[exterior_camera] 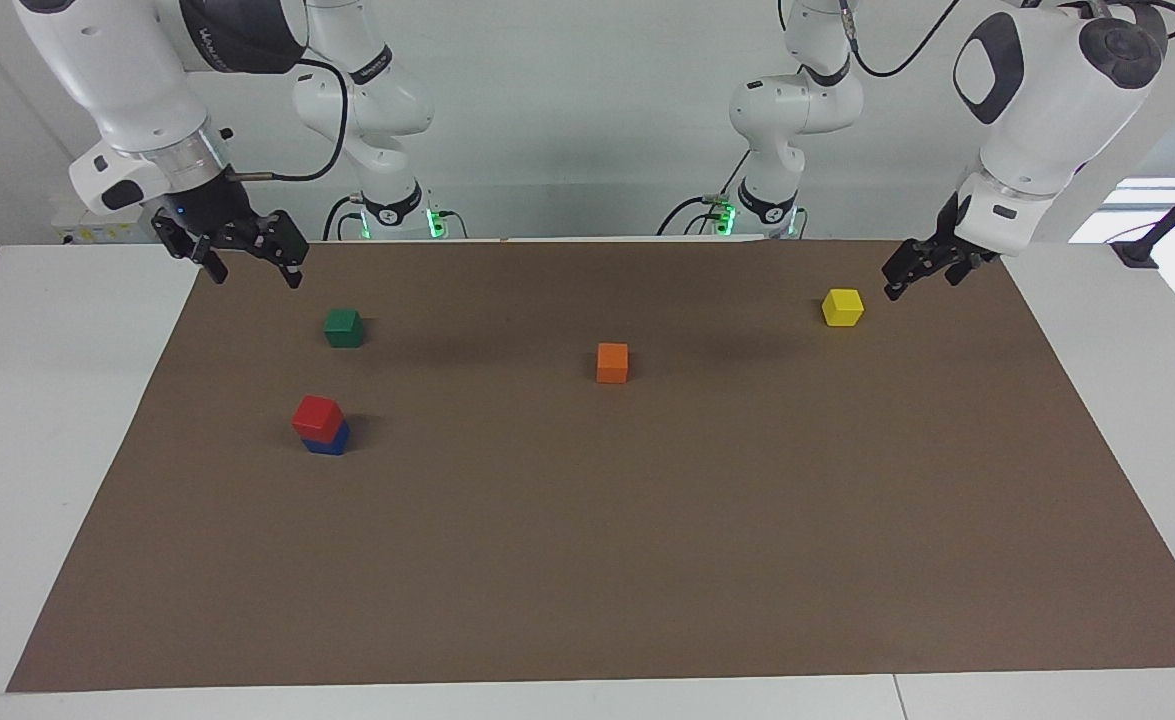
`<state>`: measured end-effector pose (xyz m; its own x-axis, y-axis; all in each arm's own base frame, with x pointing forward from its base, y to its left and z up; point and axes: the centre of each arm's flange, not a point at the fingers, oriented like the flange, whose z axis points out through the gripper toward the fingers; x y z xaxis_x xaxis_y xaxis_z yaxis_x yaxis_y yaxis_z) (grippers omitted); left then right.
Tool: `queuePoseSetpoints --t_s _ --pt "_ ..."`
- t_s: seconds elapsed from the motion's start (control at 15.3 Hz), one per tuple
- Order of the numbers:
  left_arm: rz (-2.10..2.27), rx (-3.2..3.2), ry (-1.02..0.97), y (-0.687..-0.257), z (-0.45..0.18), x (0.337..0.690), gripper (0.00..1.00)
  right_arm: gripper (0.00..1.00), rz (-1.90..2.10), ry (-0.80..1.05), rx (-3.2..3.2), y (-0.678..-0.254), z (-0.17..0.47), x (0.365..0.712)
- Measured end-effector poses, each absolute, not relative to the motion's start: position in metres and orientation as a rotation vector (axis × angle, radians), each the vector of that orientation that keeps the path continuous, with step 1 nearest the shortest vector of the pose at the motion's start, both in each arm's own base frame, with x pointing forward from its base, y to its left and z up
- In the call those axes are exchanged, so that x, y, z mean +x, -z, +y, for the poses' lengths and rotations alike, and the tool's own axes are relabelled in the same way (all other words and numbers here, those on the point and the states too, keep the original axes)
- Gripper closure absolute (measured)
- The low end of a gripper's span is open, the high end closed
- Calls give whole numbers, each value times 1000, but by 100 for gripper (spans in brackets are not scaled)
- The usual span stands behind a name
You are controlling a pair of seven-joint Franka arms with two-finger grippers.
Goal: Transfer red block to right arm and stack on blue block
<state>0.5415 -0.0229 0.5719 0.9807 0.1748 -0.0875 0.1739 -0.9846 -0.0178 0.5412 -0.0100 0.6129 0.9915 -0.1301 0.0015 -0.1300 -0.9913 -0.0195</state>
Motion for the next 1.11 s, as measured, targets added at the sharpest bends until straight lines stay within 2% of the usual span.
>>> queuePoseSetpoints --t_s 0.59,1.11 --pt "-260 -3117 -139 -572 -28 541 0 0 101 53 -3122 -628 -9 542" --pt "-253 -3117 -139 -572 -30 541 0 0 99 -37 -3122 -623 -11 536"
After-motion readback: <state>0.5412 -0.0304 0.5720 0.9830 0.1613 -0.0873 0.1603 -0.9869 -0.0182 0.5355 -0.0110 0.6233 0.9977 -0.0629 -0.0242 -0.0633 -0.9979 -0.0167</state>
